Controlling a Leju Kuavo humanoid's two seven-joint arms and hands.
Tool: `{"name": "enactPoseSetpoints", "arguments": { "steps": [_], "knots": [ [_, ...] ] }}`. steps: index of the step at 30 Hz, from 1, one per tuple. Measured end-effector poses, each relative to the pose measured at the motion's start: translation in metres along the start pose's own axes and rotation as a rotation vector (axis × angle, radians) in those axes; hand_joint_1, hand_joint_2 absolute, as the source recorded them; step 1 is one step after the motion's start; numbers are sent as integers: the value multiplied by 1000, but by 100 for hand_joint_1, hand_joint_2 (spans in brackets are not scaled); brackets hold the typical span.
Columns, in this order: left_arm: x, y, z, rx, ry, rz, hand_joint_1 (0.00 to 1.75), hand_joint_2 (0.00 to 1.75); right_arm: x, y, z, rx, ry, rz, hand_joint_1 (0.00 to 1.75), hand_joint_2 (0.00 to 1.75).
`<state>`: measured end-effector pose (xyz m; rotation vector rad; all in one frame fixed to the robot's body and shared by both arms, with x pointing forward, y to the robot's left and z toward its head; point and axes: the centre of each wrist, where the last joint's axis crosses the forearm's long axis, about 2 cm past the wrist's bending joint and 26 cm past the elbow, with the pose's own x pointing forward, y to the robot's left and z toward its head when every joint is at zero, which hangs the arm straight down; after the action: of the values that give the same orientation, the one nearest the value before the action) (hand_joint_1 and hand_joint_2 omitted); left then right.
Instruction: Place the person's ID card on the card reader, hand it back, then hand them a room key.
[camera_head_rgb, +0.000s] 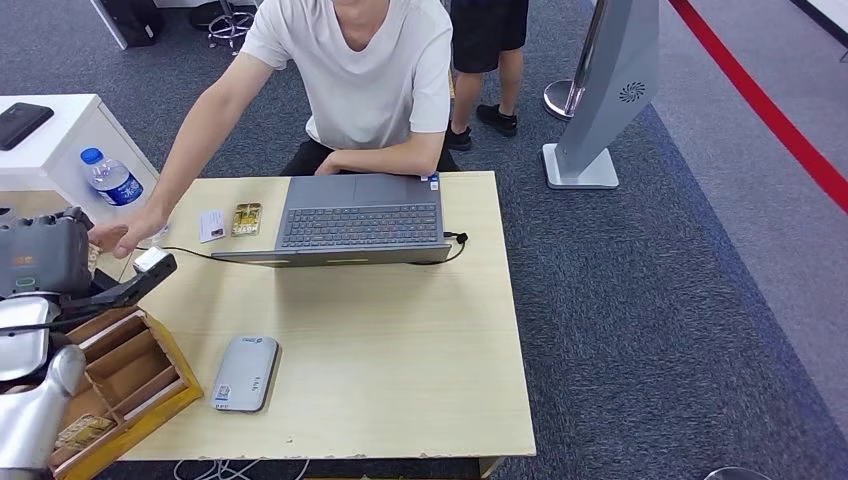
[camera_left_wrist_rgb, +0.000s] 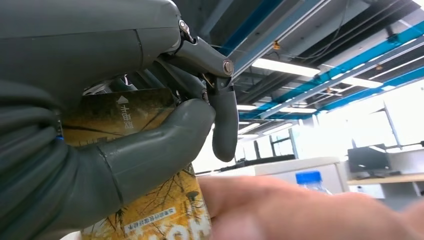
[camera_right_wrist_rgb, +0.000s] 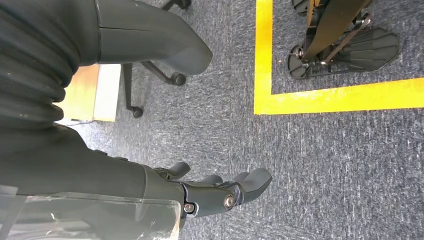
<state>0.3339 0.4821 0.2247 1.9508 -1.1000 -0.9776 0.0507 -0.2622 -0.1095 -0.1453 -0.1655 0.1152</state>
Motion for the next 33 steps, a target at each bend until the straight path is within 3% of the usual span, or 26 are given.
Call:
{"name": "enactPoseSetpoints", "arguments": {
  "steps": [4,8,12,26,30,33],
  "knots": [
    [-17,-3,-26,0,50,-19,175,175,1,0,0,-1,1,4,0,175],
    [-28,-11,-31,-28,75,-34,175,175,1,0,0,-1,9,7,0,175],
    [-37,-21,-31,-53,94,-41,0,175,1,0,0,-2,17,10,0,175],
    [-53,-35,-21,-93,93,-36,0,175,1,0,0,-3,22,21,0,175],
    [-75,-34,-8,-103,109,-44,0,175,1,-1,0,-4,27,17,0,175],
    [-105,-33,8,-117,143,-64,0,175,0,-1,0,-4,26,17,0,175]
  ]
}}
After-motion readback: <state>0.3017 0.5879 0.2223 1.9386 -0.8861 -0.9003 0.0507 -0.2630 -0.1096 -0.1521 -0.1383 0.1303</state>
